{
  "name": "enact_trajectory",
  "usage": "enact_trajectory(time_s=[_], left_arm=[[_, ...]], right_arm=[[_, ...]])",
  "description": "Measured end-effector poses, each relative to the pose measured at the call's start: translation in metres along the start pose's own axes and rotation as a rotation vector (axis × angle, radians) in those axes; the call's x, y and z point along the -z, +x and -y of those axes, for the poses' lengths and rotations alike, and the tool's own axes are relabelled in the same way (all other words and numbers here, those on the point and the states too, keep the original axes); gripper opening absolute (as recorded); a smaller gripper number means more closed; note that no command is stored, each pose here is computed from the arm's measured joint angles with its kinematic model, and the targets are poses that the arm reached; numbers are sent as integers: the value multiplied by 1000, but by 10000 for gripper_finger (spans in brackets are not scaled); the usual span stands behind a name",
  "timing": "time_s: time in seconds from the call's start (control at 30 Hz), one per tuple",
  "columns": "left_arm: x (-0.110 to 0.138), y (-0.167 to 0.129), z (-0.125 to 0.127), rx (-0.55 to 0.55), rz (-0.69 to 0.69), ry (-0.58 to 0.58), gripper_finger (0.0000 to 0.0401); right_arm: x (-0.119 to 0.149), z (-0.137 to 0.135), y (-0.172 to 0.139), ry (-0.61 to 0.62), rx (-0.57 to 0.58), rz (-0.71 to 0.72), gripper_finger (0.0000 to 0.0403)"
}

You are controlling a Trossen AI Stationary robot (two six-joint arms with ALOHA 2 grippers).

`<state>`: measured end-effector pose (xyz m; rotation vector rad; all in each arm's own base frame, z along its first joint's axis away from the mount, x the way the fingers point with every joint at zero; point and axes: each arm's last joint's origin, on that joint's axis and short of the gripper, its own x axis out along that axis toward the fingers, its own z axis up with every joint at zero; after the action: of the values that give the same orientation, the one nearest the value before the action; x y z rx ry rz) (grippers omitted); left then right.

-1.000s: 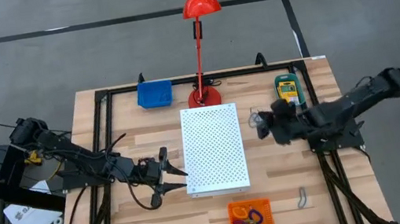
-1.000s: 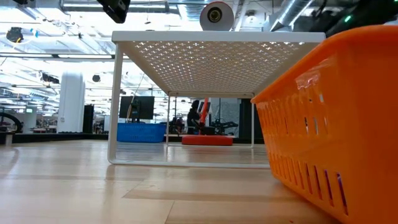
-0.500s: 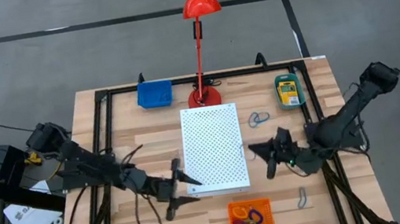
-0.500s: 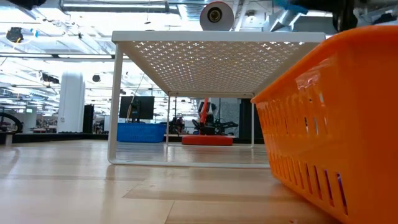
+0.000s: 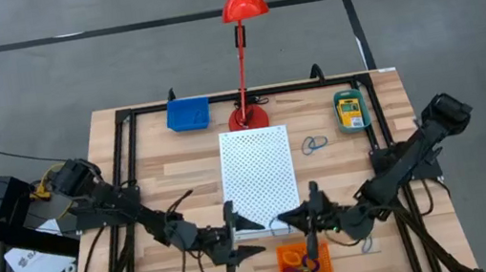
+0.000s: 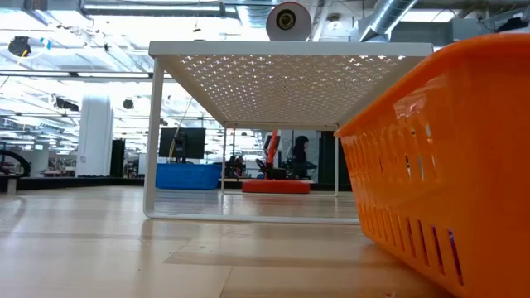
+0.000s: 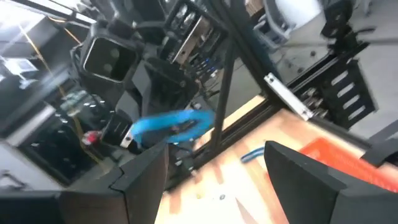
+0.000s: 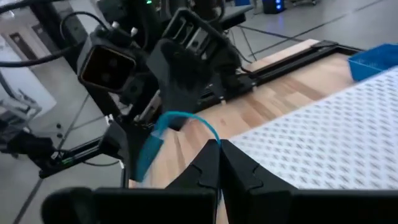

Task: Pick & Place Office Desk Supplies
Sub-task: Put the blue rubber band into the blue bin

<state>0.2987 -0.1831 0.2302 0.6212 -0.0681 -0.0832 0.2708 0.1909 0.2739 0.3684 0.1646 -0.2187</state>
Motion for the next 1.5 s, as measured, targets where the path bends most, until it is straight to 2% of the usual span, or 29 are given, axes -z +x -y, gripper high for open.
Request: enact_trajectory(time_s=[0.17,0.4,0.6,0.8,0.97,1.3,1.5], left_arm=[[-16,-8,11,-29,-3,83,260],[-27,-10,13,-45,10,104,260],[-28,-10,10,-112,-20,87,260],[-29,-10,10,-81,19,64,260],[-30,-9,8,-95,37,25,259],[-29,-7,3,-115,39,-17,231],[-29,-7,3,-116,38,-18,240]], right_arm=[[-8,-24,12,-52,-17,-22,0],[-7,-40,21,-87,-47,-47,0],[-6,-42,19,-90,-58,-52,0],[-5,-42,19,-98,-54,-59,0],[-5,-41,19,-101,-51,-60,0],[-6,-43,19,-97,-77,-64,0],[-5,-44,18,-99,-88,-68,0]])
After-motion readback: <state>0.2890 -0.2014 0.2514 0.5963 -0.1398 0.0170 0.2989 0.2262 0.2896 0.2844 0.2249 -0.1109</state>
